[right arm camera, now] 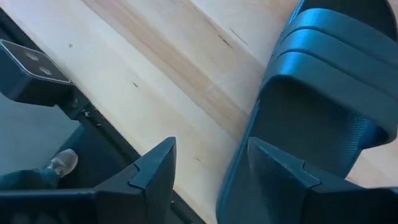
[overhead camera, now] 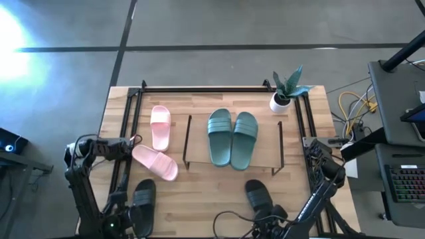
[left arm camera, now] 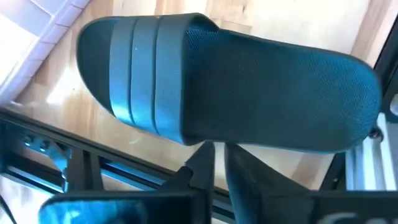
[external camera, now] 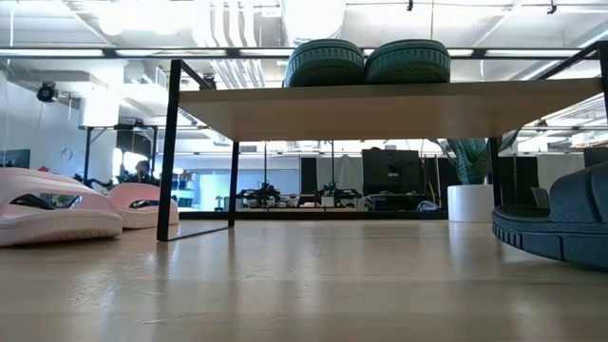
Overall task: Pick and place slides into the shelf
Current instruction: Put the black slide under the shelf
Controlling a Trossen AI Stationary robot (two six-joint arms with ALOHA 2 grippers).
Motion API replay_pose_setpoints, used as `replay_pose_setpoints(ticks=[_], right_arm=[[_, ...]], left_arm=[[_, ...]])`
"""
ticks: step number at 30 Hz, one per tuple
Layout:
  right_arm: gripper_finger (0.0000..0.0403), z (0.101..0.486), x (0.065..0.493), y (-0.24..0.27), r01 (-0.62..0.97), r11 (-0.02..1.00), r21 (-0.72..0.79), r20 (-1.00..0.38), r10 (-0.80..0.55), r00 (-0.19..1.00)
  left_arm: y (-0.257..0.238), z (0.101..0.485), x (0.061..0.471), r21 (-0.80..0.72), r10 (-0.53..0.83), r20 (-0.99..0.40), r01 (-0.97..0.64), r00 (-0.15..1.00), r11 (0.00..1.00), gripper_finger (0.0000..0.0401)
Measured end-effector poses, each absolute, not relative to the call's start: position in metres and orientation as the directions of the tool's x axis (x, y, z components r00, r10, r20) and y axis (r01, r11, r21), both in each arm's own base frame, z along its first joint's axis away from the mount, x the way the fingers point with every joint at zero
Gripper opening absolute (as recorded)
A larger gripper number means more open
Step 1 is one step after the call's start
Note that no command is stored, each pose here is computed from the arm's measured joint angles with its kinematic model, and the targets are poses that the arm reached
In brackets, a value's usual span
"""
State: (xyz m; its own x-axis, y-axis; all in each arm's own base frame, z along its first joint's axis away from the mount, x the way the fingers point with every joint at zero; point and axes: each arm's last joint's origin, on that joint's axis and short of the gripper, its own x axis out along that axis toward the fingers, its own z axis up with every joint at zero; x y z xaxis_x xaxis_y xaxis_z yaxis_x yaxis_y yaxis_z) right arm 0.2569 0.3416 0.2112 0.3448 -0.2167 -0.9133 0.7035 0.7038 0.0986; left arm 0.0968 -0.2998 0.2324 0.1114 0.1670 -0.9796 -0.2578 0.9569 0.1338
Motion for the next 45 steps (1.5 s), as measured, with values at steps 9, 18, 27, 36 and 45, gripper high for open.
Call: replay_pose_setpoints(ticks=[9,18,27,36,45], right_arm=[[0.0205,0.198,0.257,0.331,0.717,0.696,0.021,-0.912,-0.28,0.299],[0.0206,0.191,0.256,0.329,0.736,0.677,0.011,-0.914,-0.292,0.282],[0.0206,0.191,0.255,0.329,0.737,0.676,0.008,-0.925,-0.275,0.263],[0.0206,0.192,0.258,0.328,0.757,0.653,0.019,-0.93,-0.266,0.253],[0.0205,0.216,0.266,0.332,0.731,0.677,0.083,-0.93,-0.211,0.301]], left_arm=[[-0.298,0.228,0.097,0.154,0.192,-0.973,-0.261,0.129,0.953,0.0111],[-0.289,0.202,0.098,0.285,0.33,-0.933,-0.259,0.147,0.923,0.0132],[-0.279,0.183,0.097,0.372,0.417,-0.896,-0.256,0.15,0.892,0.0132],[-0.266,0.171,0.112,0.397,0.449,-0.881,-0.28,0.15,0.874,0.0078],[-0.267,0.177,0.127,0.301,0.363,-0.899,-0.255,0.245,0.919,0.0005]])
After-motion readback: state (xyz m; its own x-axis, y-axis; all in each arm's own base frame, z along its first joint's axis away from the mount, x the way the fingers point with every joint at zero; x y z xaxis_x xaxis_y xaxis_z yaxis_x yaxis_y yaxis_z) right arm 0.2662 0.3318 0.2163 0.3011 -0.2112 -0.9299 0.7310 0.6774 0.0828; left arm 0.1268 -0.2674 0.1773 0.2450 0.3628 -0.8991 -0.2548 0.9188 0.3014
